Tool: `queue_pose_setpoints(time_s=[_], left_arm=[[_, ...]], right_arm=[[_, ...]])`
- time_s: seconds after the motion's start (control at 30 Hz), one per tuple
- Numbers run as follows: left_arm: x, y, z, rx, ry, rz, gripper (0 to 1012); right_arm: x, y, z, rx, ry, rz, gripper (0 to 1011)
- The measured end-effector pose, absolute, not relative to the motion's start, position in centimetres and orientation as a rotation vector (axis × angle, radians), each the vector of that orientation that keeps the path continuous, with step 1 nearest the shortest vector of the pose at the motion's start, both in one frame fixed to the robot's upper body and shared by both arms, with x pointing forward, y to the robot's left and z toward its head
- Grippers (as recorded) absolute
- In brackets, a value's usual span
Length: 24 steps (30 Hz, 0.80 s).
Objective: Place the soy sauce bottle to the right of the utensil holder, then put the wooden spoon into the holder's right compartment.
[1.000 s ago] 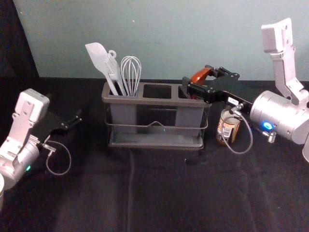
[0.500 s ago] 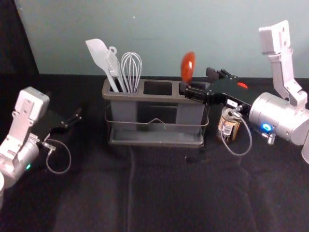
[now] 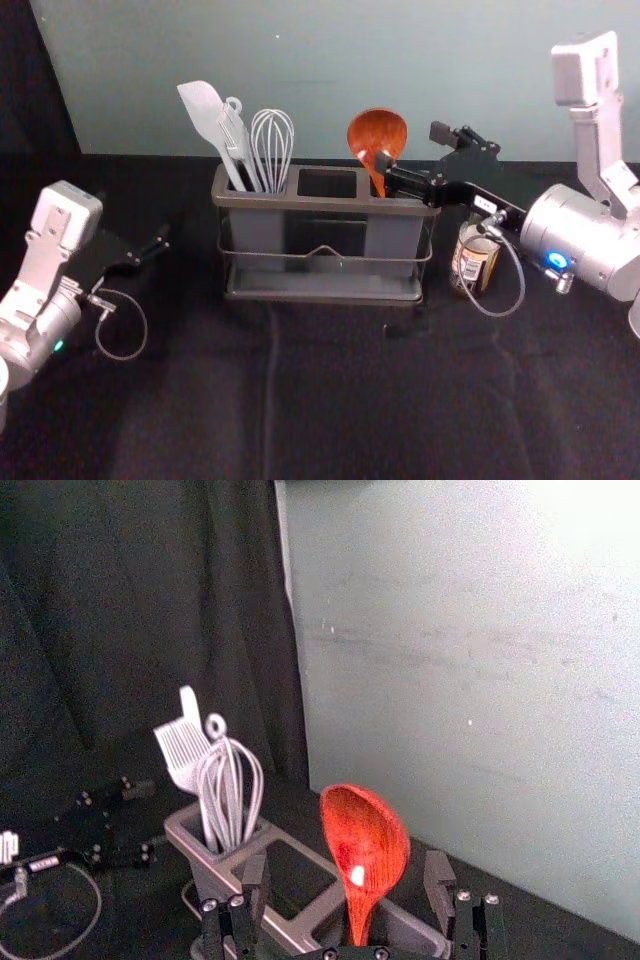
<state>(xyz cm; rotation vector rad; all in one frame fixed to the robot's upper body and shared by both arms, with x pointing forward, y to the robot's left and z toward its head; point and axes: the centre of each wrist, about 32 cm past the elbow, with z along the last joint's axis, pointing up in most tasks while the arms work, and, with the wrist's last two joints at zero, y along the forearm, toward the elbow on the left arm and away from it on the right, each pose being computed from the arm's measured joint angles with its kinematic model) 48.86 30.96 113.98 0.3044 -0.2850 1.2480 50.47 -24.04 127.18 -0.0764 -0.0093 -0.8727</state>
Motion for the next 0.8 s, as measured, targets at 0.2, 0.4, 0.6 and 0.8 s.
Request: queue_pose_setpoints(time_s=[0.2, 0.4, 0.6, 0.8], left_arm=[[48.9, 31.0, 114.0, 0.304, -0.285, 1.248, 1005], [48.9, 31.0, 114.0, 0.304, -0.285, 1.248, 1005], [48.9, 31.0, 114.0, 0.304, -0.285, 1.248, 1005], [48.9, 31.0, 114.0, 0.304, -0.285, 1.248, 1005]], right_arm=[[48.8, -23.8, 127.7, -0.041, -0.061, -0.911, 1003], [46.5, -23.7, 127.9, 0.002, -0.121, -0.979, 1003], [43.0, -23.9, 127.2, 0.036, -0.172, -1.051, 1002], [39.5, -24.2, 125.1, 0.080, -0.200, -1.166, 1003]])
